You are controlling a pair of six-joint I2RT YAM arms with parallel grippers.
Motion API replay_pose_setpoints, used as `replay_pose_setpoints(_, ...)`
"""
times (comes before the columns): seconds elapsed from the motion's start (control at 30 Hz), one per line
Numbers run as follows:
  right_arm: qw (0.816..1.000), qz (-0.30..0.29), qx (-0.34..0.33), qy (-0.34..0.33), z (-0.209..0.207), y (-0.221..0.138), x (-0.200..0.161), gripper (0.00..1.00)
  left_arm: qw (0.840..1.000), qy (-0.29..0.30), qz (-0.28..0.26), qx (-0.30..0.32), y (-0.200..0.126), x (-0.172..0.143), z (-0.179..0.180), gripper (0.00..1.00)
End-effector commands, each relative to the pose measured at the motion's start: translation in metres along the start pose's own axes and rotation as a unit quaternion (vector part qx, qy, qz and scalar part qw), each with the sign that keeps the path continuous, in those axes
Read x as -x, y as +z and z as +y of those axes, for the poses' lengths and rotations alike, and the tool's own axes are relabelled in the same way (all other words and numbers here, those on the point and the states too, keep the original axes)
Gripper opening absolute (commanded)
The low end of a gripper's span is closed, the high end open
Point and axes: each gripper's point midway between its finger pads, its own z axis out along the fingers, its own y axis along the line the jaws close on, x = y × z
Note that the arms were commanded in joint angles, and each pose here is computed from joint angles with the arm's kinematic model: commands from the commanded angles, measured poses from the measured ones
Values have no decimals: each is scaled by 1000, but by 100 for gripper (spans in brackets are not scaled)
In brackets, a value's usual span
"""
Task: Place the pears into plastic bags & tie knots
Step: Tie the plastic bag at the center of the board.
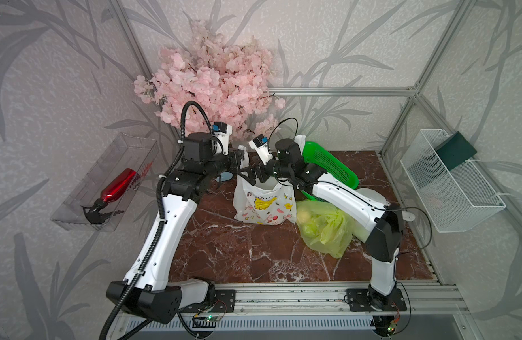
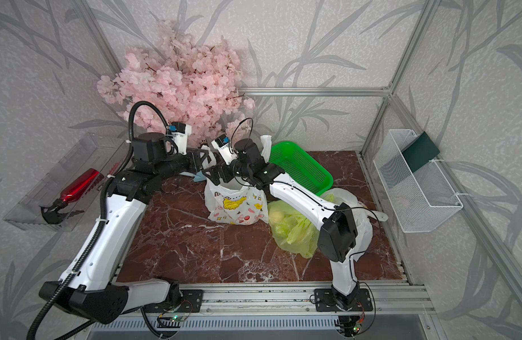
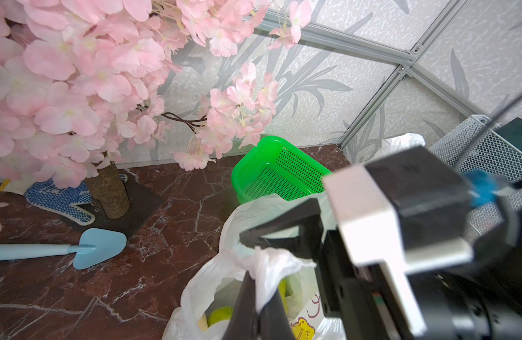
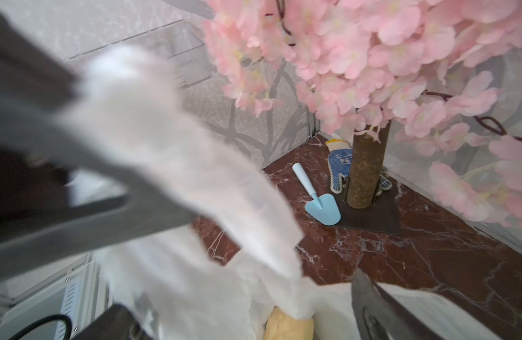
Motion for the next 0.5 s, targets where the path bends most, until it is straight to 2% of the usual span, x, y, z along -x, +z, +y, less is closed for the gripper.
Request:
replay_pose_setpoints(0.0,999,-39,35,-4,4,7,28,91,1000,12,-6,-14,-6,9,-10,0)
replay_pose_setpoints(0.27,995,-45,81,-23,12,20,30,76,999,15,7,-35,0,5,-15,0)
replay_pose_setpoints(0.37,995,-37,92,-16,13,21,31,56,999,21,6,-36,-1,7,-15,2)
replay_pose_setpoints(0.47,993,-37,110,5,13,18,30,29,999,29,-15,-37,-12,18,-14,28)
